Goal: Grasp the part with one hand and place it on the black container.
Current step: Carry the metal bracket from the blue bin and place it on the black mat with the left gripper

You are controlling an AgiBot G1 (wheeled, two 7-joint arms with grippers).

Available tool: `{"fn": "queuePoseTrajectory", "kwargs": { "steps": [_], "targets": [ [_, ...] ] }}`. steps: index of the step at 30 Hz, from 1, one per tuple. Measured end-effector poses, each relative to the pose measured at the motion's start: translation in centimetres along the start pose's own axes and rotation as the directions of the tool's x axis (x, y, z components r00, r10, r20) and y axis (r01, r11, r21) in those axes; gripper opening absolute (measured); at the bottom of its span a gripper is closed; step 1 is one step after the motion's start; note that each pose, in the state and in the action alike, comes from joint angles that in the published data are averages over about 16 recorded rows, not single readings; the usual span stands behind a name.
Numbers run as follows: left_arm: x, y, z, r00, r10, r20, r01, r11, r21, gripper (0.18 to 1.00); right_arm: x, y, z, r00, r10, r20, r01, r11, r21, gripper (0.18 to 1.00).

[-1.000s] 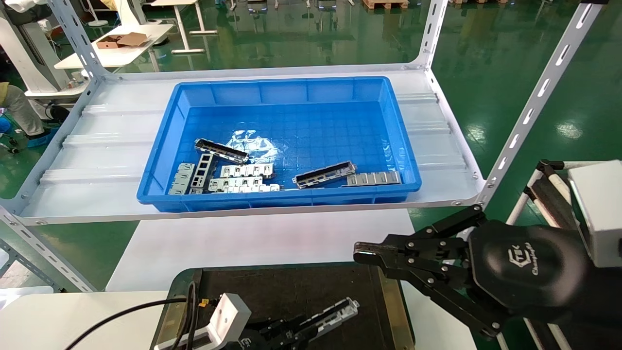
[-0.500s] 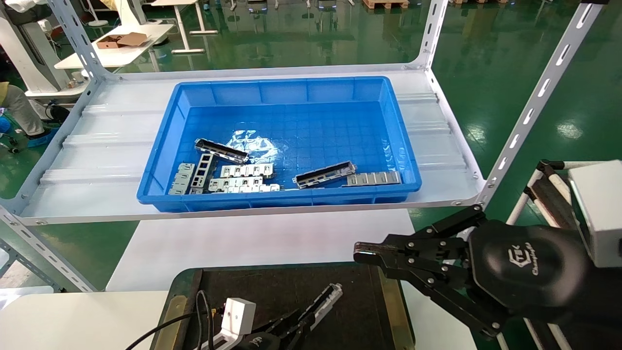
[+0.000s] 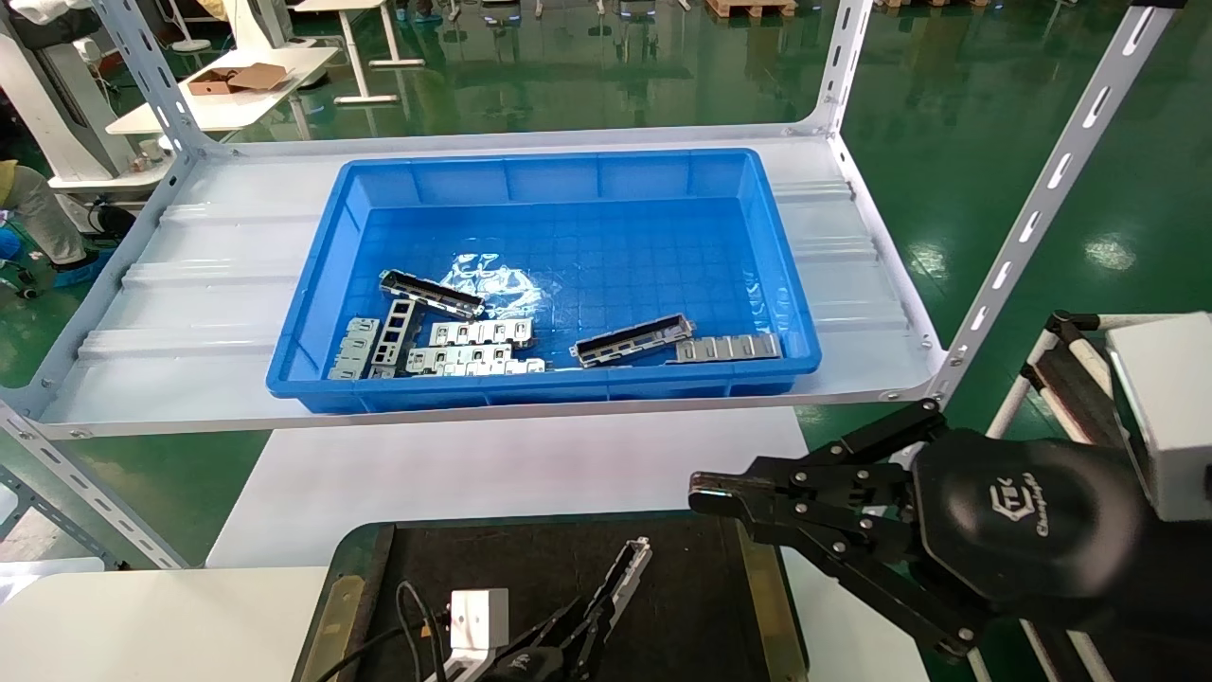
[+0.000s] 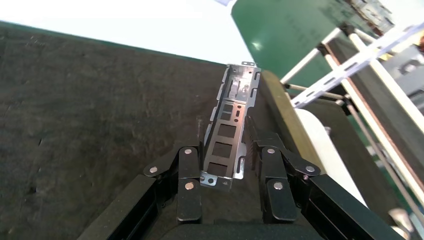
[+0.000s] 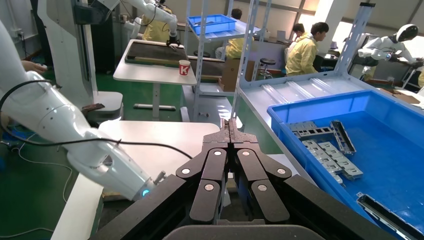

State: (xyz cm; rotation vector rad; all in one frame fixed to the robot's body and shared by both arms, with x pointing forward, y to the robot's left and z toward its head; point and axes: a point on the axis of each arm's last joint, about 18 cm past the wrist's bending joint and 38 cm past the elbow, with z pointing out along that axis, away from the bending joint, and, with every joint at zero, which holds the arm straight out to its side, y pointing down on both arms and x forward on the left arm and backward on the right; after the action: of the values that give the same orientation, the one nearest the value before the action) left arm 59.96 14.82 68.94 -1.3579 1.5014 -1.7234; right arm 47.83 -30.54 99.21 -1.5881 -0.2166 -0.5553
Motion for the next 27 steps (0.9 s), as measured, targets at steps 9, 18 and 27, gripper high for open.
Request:
{"fn": "queuePoseTrajectory", "kwargs": {
  "steps": [9, 18, 27],
  "targets": [
    [0.9, 0.7, 1.0, 0.996, -0.049, 0.076, 0.046, 0.998, 0.03, 0.35, 0.0, 0.0, 0.0, 1.0, 0.0, 0.0, 0.0, 1.0, 0.0, 0.191],
    [1.1, 1.0, 1.3, 0.988, -0.084, 0.126, 0.077, 0.995, 0.059, 0.35, 0.0, 0.0, 0.0, 1.0, 0.0, 0.0, 0.0, 1.0, 0.0, 0.191],
    [0.7, 1.3, 1.3, 0.977, -0.121, 0.176, 0.108, 0.991, 0.079, 0.349, 0.0, 0.0, 0.0, 1.0, 0.0, 0.0, 0.0, 1.0, 0.0, 0.191]
  ]
}}
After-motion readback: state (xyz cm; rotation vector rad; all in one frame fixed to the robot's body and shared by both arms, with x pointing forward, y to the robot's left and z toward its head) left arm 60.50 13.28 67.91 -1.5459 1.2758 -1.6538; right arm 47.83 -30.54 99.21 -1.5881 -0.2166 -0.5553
